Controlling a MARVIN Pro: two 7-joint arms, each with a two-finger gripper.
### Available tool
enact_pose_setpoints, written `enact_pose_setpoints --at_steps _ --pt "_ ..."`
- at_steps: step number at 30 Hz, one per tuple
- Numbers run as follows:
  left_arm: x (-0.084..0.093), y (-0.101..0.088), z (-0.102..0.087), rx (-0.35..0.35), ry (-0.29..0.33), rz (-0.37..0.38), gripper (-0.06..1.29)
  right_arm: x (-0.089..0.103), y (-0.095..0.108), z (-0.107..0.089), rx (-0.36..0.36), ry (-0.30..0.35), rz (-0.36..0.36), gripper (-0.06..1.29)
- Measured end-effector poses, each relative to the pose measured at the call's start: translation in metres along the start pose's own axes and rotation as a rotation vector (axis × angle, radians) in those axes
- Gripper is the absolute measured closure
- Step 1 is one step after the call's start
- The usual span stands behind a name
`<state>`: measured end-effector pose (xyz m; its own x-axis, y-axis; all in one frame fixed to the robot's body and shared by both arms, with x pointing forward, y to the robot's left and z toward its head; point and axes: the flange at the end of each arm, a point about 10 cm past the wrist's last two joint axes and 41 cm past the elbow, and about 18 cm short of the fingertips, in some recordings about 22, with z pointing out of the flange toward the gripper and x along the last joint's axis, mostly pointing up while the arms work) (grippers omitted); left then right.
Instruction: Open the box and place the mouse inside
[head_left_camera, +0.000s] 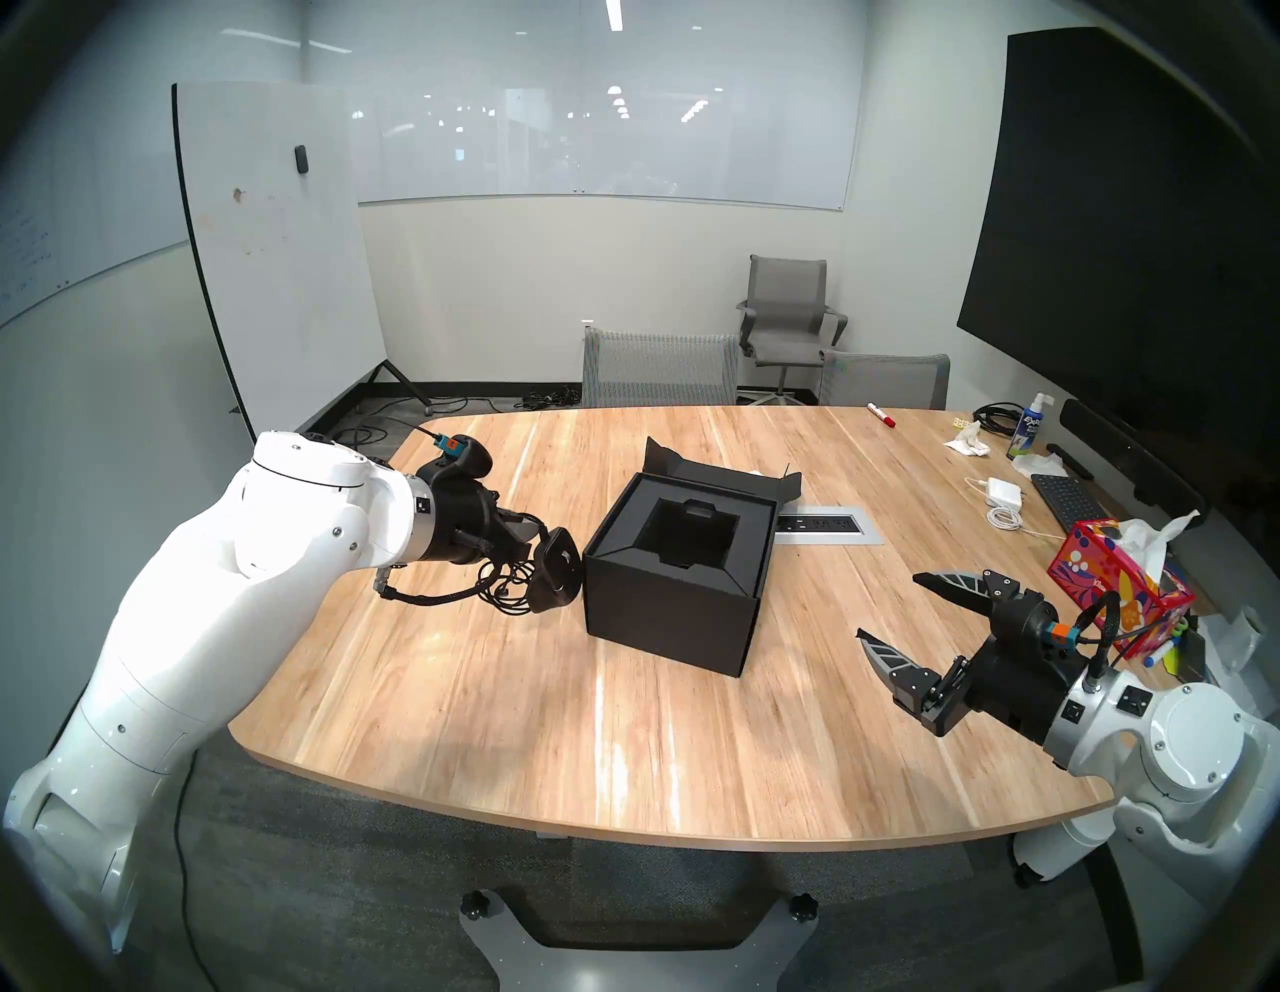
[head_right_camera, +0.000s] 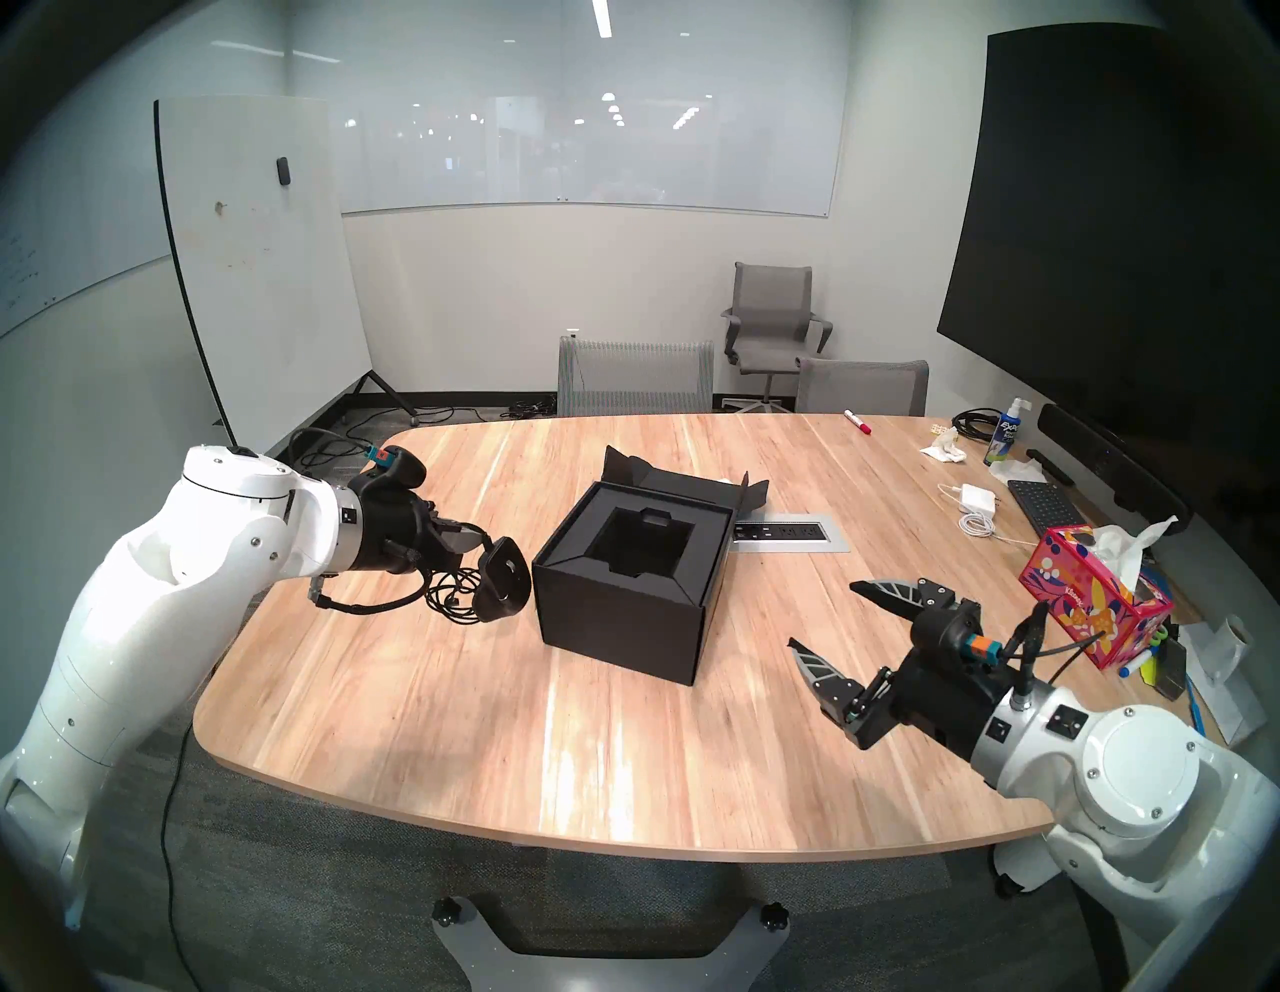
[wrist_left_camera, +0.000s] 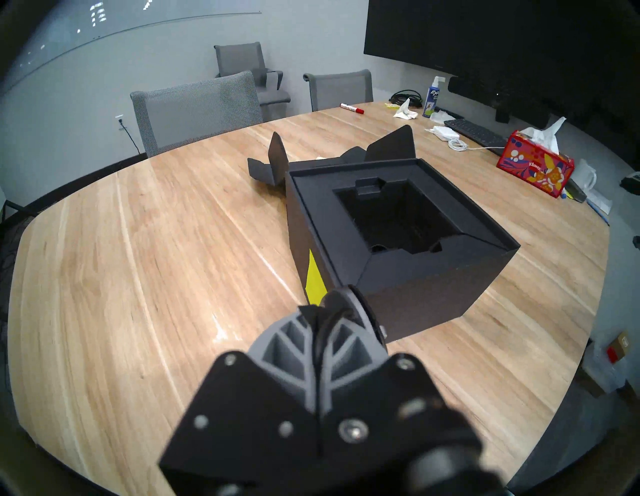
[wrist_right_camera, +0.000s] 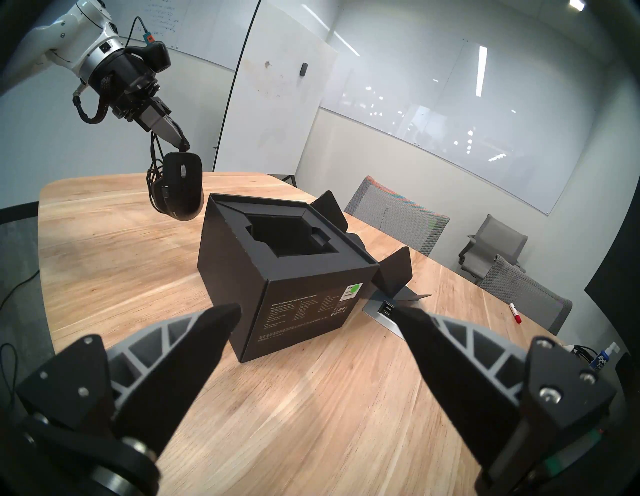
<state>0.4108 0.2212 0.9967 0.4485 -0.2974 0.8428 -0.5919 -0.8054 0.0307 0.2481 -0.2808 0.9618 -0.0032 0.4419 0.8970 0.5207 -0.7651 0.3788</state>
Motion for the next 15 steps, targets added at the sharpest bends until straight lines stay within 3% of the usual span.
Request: enact_pose_setpoints --at_steps 8,15 --pt "0.023 0.011 -0.015 -0.029 0.048 0.013 1.25 0.000 0.000 0.000 0.000 0.000 0.000 0.03" --pt "0.033 0.018 -0.020 -0.037 0.055 0.008 1.25 0.000 0.000 0.000 0.000 0.000 0.000 0.03"
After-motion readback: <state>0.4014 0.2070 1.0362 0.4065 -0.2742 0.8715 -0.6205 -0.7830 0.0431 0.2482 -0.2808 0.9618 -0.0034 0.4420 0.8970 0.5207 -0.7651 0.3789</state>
